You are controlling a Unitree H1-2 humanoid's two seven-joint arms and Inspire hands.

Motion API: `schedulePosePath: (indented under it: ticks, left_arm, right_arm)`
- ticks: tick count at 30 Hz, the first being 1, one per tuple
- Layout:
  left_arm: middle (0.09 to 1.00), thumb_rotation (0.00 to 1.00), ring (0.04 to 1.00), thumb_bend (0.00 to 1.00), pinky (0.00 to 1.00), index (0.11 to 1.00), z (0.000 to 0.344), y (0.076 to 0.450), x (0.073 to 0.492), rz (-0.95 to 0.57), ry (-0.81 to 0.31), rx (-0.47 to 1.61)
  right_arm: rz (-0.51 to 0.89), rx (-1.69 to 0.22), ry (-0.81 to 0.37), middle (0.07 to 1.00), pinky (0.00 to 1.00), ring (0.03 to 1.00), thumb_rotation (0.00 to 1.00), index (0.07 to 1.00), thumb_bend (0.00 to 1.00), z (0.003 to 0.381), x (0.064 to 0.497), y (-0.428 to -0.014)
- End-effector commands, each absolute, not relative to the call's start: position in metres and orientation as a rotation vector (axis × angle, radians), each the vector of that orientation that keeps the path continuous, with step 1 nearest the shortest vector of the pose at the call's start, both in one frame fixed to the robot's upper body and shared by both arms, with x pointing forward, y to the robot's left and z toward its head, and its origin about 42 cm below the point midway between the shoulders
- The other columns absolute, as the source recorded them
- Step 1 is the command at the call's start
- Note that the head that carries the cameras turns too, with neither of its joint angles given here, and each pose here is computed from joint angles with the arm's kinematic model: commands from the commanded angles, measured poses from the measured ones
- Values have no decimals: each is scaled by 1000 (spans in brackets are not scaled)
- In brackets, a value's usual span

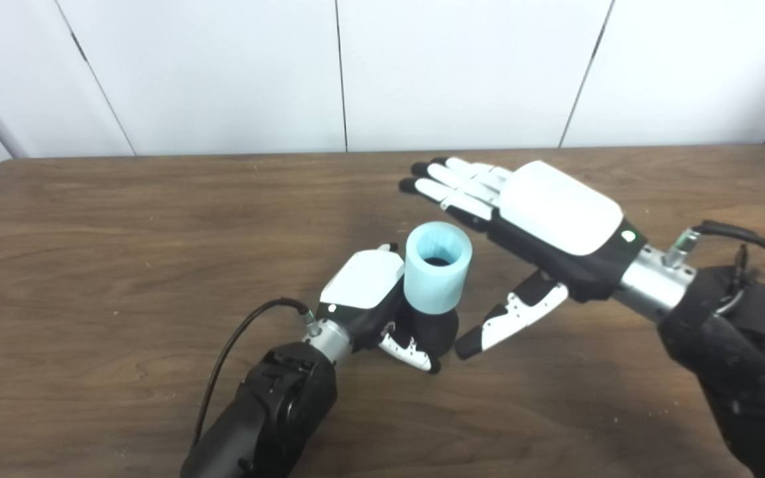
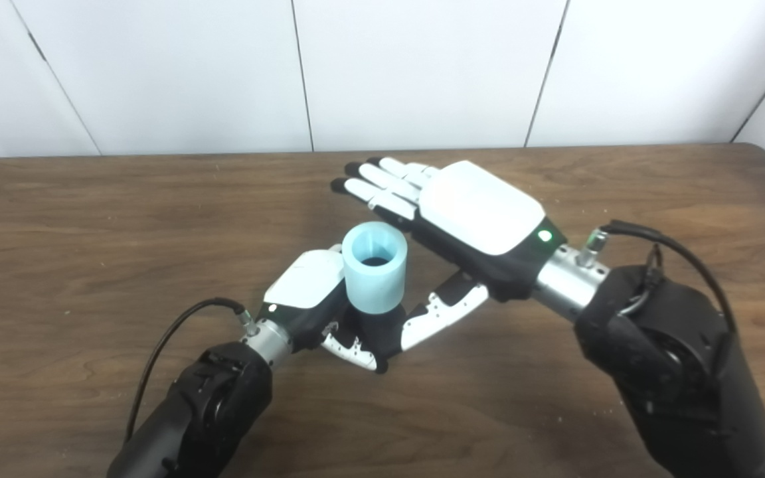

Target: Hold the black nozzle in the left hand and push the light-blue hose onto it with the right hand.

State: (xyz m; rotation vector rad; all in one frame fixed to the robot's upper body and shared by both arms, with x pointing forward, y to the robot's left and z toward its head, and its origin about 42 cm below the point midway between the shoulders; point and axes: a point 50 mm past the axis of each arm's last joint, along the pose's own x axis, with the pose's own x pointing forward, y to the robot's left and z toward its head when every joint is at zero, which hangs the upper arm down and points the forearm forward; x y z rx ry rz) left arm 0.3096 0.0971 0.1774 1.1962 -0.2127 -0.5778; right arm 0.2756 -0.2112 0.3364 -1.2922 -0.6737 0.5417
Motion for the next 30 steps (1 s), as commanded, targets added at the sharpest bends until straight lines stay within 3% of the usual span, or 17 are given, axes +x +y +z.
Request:
schedulePosePath:
  ticks: [1,6,17,30]
  left_arm:
    - [548,0,724,513,1000,446,124,107,294,-704,10,1273]
    - [548,0,726,513,1000,446,123,107,293,-702,9,1272]
    - [550,0,725,513,1000,446,123,110,296,-702,6,1279]
    - [552,0,724,512,1000,443,123,109,297,-707,-7,1284]
  right_arm:
    - [511,-1286,-748,1000,941,1000,822,978,654,347,267,-214]
    - [527,-1279,-751,1000,953,1000,736,964,698,341,261,-213]
    - [630,-1348,-705,1000,1000,1000,940,1000,674,321,258,-209]
    - [665,-1339,-717,1000,1000,1000,954,1000,672,317,264,-203]
